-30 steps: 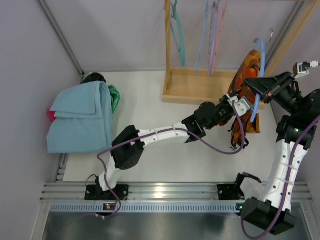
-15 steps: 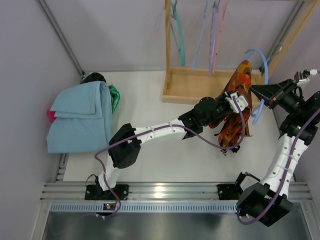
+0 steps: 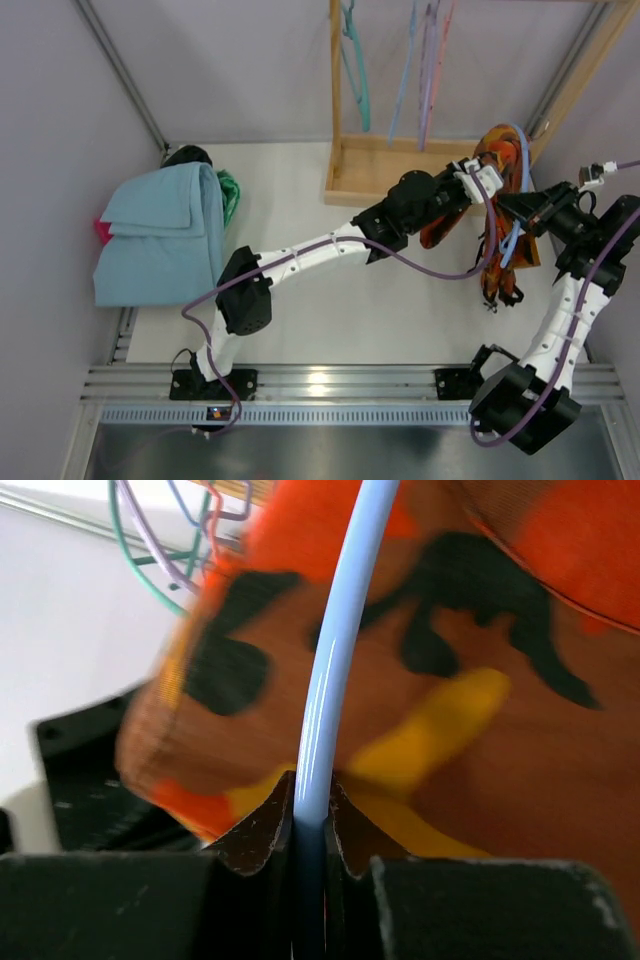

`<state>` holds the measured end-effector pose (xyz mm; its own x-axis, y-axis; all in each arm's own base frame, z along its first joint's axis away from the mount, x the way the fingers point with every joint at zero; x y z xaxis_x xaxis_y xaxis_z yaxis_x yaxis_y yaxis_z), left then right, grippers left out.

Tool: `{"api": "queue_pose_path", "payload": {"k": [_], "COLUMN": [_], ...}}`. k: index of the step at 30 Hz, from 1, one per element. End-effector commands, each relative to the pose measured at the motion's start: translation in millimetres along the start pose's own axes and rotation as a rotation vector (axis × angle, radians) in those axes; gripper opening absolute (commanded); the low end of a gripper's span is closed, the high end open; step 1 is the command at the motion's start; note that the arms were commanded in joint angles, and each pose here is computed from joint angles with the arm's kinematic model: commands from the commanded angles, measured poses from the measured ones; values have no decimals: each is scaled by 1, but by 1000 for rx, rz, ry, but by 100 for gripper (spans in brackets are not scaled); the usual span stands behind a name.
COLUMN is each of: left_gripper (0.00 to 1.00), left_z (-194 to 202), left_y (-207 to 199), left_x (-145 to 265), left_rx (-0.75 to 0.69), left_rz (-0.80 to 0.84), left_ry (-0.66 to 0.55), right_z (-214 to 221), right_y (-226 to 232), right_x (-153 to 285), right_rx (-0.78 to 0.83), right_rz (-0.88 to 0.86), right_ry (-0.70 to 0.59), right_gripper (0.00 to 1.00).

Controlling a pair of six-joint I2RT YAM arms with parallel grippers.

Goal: Remove the trousers from the hanger

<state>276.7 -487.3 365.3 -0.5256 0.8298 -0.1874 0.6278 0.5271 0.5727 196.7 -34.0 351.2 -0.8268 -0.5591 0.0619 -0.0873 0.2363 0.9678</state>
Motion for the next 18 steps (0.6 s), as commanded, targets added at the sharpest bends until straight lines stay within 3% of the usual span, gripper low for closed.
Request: {"api": "queue_pose_path", "payload": {"k": [1, 18], "left_gripper": [0, 0], "left_z": [-143, -206], "left_y": [122, 187], "left_x": [36, 73], "left_rx": [65, 67], "left_rz": [-379, -544], "left_ry": [-460, -625], "right_z": [-4, -26], "right_y": [-26, -163], "right_x": [3, 31], "right_rx": [89, 34], "right_rz": [71, 321], "right_ry": [-53, -71], "right_gripper": [0, 0]}}
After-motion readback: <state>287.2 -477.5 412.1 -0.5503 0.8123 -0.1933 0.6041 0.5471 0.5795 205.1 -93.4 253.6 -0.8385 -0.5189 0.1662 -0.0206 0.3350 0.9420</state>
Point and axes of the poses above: each gripper's point midway between its finger pads, its own x axis back along the fingers, its own y axis along the line the jaws close on, z = x × y, the point moved 9 cm from there along x, back along the fingers, and after that the axes turned 10 degrees about -x, right-handed, at the moved point
